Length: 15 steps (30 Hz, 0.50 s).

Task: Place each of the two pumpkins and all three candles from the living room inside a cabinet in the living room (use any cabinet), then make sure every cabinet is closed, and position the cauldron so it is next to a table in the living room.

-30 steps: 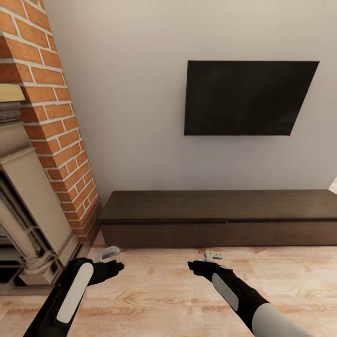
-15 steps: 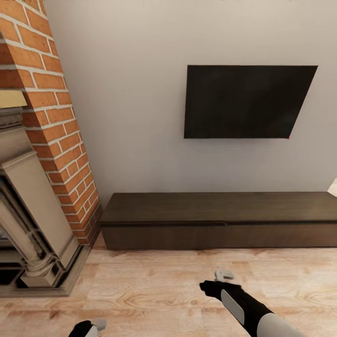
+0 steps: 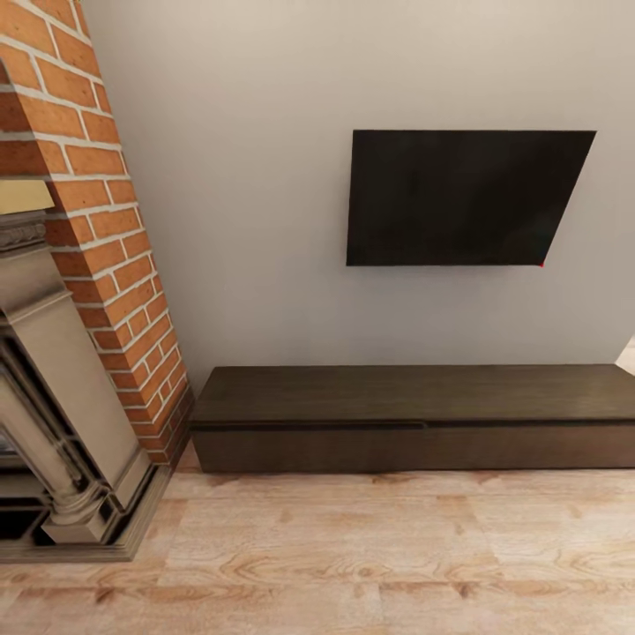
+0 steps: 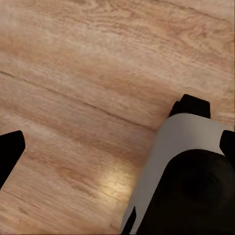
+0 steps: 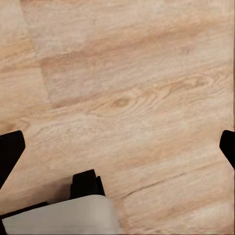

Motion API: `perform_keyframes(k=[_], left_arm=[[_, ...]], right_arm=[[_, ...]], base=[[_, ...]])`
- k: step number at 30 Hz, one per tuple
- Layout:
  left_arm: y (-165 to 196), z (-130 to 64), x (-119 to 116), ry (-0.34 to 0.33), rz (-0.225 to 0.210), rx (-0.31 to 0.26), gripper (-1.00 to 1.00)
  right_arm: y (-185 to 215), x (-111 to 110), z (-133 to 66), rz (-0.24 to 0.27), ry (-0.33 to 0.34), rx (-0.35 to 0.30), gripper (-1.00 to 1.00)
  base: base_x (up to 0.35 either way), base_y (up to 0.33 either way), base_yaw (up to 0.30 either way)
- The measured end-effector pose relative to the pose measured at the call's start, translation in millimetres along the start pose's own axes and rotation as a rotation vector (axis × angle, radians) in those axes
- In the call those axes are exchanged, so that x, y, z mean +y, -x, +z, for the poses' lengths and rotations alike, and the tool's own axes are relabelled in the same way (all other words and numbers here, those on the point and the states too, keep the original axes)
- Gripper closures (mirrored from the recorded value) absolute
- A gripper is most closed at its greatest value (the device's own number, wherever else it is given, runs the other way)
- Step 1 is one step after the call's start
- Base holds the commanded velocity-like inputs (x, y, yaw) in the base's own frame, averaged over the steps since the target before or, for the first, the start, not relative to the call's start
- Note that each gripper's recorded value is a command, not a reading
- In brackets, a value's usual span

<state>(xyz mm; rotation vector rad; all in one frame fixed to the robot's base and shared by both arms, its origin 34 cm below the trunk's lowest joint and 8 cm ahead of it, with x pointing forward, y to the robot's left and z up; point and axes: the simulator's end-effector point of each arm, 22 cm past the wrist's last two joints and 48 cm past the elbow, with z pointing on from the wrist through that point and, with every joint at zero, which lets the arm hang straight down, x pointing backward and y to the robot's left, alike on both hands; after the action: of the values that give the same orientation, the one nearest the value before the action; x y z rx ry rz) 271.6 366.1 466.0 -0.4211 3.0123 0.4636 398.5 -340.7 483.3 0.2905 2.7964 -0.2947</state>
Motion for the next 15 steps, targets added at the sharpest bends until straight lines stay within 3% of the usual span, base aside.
perform_keyframes(k=[7, 15], left_arm=[[-42, 6.7, 42, 0.047, 0.017, 0.012, -1.00], [-59, 6.2, 44, 0.049, 0.021, 0.019, -1.00]], right_arm=[[-73, -14, -6.1, -0.029, -0.017, 0.097, -1.00], [-86, -13, -8.3, -0.038, -0.011, 0.104, -1.00]], base=[[0.000, 0.000, 0.000], [0.000, 0.000, 0.000]])
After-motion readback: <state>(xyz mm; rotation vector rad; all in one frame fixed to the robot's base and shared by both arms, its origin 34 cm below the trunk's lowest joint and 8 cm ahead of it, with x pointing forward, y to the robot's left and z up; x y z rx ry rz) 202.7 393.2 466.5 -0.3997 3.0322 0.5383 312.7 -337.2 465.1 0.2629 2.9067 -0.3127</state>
